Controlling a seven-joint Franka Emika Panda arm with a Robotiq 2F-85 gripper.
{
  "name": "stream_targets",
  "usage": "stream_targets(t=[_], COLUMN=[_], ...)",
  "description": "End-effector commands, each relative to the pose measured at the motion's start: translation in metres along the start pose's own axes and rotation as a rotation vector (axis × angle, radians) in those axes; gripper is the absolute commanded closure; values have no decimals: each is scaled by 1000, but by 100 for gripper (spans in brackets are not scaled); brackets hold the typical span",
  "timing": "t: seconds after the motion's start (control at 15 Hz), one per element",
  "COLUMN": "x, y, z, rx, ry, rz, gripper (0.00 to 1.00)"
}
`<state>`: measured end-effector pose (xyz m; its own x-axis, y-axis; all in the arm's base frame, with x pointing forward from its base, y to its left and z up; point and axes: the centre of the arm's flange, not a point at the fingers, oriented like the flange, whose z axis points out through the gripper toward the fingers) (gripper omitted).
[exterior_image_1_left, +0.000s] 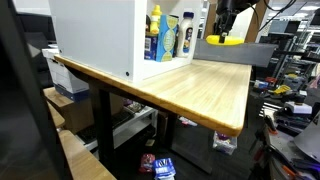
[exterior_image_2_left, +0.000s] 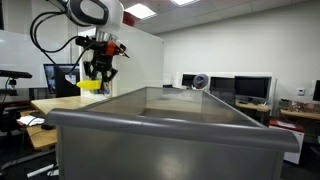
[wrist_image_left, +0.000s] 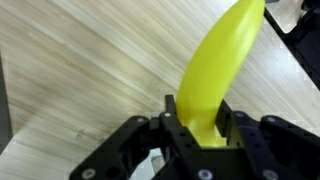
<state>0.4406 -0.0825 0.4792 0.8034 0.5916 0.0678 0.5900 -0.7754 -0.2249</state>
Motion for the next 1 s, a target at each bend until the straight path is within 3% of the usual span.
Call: stream_targets(t=[0.0,0.53,0.93], x=[-14,-19,-19], y=[-11,-8,41], z=[8,20,49], rx=[-33,-22,-110], ry=[52,86,186], rz=[-75,-56,143], gripper=[85,85,85])
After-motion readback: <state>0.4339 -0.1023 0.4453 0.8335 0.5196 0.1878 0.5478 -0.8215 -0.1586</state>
